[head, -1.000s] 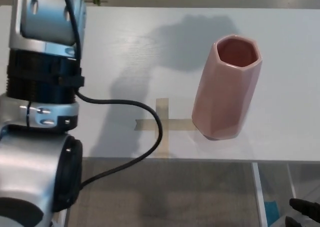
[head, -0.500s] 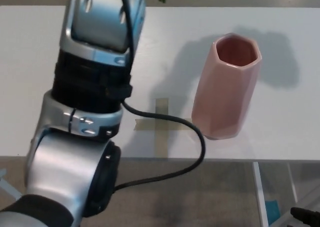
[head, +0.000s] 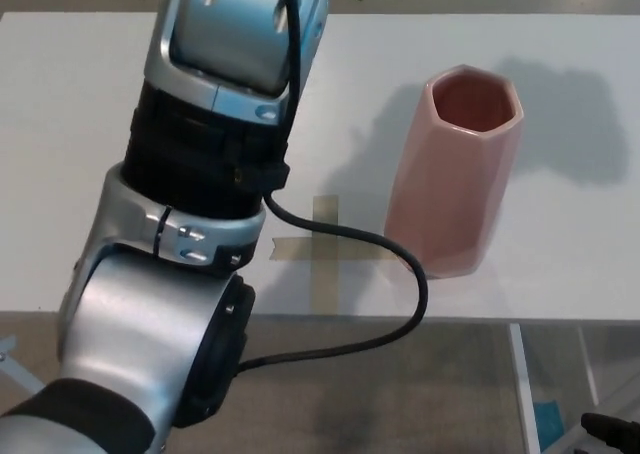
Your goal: Use the left hand to pick up the rose and then lift and insert it into the pink vase.
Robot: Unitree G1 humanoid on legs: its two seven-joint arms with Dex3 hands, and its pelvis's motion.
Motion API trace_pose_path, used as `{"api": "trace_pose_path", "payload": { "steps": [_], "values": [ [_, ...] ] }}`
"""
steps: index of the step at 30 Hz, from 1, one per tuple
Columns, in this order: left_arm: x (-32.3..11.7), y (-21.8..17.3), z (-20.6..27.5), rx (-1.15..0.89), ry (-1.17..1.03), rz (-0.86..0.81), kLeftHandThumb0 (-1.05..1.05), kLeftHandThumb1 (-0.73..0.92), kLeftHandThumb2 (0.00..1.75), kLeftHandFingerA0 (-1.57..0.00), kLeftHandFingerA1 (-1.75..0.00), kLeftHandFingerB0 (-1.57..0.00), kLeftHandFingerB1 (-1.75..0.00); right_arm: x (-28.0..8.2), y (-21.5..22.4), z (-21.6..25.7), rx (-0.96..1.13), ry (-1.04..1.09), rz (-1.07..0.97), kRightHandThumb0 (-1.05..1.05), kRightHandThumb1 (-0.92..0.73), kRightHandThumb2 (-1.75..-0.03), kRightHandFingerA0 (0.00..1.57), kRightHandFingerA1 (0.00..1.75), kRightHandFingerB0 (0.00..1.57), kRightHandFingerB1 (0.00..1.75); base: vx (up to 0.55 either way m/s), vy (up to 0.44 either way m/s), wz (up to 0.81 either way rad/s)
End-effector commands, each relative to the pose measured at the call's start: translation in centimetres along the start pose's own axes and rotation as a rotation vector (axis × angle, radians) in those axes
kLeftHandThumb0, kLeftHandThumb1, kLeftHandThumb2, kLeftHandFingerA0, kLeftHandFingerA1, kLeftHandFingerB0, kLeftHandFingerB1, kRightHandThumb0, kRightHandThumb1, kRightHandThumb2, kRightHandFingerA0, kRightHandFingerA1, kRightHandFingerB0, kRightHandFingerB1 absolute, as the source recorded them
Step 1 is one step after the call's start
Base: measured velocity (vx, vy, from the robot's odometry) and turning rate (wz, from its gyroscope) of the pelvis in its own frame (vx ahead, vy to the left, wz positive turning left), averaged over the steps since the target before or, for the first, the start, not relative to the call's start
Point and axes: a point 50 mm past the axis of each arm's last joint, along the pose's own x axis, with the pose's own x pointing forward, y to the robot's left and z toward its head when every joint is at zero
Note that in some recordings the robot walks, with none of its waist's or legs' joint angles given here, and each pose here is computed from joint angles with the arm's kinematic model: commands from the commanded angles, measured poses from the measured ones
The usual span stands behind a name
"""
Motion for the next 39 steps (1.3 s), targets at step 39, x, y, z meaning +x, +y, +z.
{"api": "trace_pose_path", "payload": {
  "steps": [39],
  "values": [
    [-0.2, -2.4, 1.7, -0.564, 0.060, -0.127, -0.21, 0.80, 0.63, -1.03, -1.49, -0.80, -0.87, 0.1, 0.0, 0.1, 0.006, 0.006, 0.008, -0.20, -0.60, -0.57, 0.62, 0.51, 0.59, 0.49, 0.00, 0.000, 0.00]
  ]
}}
